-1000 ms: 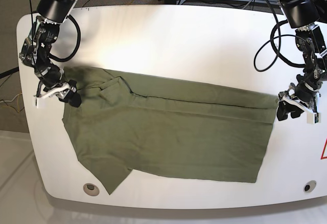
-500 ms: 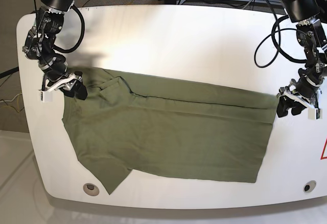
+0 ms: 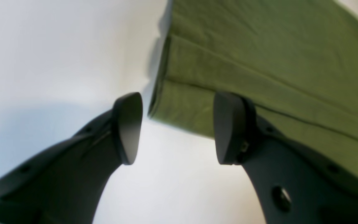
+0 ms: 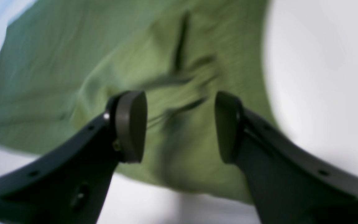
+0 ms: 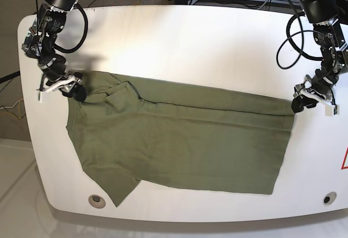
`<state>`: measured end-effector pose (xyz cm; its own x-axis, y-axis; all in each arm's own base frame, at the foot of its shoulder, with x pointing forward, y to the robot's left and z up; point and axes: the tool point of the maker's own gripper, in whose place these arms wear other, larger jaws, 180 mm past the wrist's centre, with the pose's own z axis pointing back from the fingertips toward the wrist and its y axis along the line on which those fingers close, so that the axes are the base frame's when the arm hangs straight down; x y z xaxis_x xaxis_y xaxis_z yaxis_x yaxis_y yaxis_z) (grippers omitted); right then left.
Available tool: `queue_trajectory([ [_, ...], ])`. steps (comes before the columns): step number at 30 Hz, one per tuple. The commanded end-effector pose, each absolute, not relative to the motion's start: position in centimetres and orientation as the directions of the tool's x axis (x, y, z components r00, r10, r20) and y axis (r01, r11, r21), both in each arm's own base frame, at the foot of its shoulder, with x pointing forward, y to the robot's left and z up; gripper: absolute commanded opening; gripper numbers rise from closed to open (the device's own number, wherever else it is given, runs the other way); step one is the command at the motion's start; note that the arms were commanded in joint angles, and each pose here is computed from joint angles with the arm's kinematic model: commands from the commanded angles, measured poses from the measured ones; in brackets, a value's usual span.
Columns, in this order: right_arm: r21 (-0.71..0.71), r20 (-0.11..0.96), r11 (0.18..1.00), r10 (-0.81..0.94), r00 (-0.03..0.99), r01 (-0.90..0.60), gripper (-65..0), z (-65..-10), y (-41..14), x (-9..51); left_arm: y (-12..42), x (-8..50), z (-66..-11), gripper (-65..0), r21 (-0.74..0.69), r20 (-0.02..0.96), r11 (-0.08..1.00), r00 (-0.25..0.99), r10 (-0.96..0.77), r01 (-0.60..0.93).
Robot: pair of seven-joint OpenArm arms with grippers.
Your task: Fold the T-shirt properly
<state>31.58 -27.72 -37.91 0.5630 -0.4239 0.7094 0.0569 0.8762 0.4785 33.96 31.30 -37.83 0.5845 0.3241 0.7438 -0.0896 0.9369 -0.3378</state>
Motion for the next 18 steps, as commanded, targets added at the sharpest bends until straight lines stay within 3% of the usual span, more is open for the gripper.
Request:
queue_trajectory([
  [1, 0.468, 0.758, 0.883, -0.420, 0.500, 0.032, -31.4, -35.7, -28.8, 32.6, 32.0, 34.9, -35.8, -30.0, -0.331, 0.785, 0.941, 0.534, 0.315, -0.067],
  [18, 0.478, 0.769, 0.874, -0.464, 0.439, 0.088, -31.5, -36.3, -30.3, 31.8, 32.6, 35.3, -34.6, -29.6, -0.321, 0.805, 0.945, 0.508, 0.308, -0.065],
])
